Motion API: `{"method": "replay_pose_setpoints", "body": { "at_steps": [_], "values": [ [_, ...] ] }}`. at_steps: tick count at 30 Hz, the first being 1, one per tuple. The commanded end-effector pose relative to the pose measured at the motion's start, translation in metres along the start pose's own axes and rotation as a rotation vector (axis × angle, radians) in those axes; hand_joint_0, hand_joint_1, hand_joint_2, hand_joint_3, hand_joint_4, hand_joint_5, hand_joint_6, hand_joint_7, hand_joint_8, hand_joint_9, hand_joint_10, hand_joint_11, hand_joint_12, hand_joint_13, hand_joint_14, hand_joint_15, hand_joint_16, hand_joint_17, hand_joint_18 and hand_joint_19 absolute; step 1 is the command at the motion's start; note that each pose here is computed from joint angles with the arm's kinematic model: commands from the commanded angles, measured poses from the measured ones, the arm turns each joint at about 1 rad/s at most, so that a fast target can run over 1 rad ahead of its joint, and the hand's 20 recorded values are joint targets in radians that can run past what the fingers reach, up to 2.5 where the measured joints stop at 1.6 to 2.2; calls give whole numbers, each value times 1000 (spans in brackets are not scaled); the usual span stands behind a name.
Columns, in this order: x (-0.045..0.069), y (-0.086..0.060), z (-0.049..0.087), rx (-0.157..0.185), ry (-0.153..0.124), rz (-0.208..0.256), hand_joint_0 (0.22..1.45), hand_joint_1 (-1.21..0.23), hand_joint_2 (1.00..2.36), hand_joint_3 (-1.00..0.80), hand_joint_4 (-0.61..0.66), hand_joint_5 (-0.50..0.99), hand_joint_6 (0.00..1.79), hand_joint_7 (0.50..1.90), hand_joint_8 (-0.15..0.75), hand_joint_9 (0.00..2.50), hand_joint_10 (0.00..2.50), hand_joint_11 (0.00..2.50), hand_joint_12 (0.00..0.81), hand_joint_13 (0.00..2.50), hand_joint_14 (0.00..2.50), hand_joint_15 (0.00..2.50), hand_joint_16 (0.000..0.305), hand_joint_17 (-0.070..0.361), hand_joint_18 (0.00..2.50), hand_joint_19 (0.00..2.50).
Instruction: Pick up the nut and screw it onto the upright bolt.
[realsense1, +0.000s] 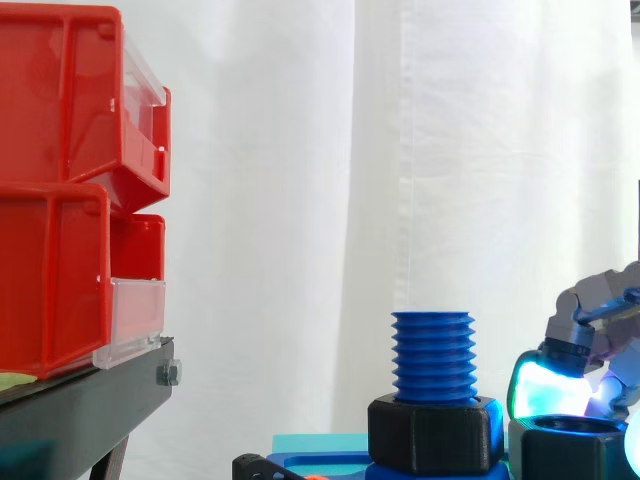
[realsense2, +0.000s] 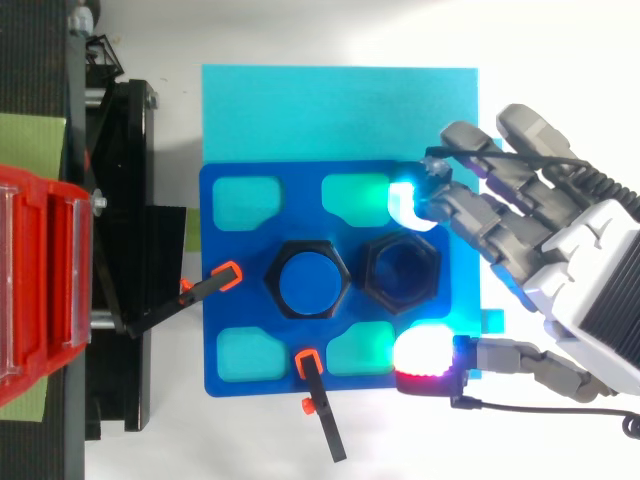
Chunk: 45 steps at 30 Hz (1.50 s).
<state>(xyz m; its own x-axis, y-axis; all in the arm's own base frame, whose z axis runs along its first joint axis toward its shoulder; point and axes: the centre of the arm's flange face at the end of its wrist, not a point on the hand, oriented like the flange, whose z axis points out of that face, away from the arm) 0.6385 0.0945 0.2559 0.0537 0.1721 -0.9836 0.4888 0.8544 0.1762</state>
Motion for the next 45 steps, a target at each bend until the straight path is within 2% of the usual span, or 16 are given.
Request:
{"method": "replay_pose_setpoints", "body": {
  "at_steps": [1,6,10,13,20,36,42,45],
  "values": [
    [-1,2,2,-19,-5,12,403,-576,1000,-500,328,-203,502,1092,283,402,0,0,325,306,0,0,36,80,9,0],
    [-1,-1,7,-36,-2,12,408,-568,1000,-500,335,-201,503,1093,283,406,0,0,327,314,0,0,36,80,21,0],
    [-2,-4,10,-33,-3,11,415,-584,1000,-500,329,-202,502,1093,279,402,0,0,326,311,0,0,35,79,21,0],
    [-2,-4,12,-46,-3,14,427,-602,1000,-500,317,-202,503,1095,274,402,0,0,323,310,0,0,35,78,25,0],
    [-3,-8,16,-50,-3,10,436,-602,1000,-500,312,-201,503,1090,271,401,0,0,319,312,0,0,34,77,33,0],
    [-3,-8,16,-60,3,-10,431,-601,1000,-500,316,-200,503,1077,271,401,0,0,323,317,0,0,35,78,42,0],
    [-1,-7,15,-83,18,-27,433,-598,1000,-500,305,-202,503,1054,269,401,0,0,322,318,0,0,35,78,41,0],
    [-1,-8,15,-88,24,-55,433,-599,1000,-500,300,-202,503,1052,269,400,0,0,322,318,0,0,35,78,43,0]
  ]
}}
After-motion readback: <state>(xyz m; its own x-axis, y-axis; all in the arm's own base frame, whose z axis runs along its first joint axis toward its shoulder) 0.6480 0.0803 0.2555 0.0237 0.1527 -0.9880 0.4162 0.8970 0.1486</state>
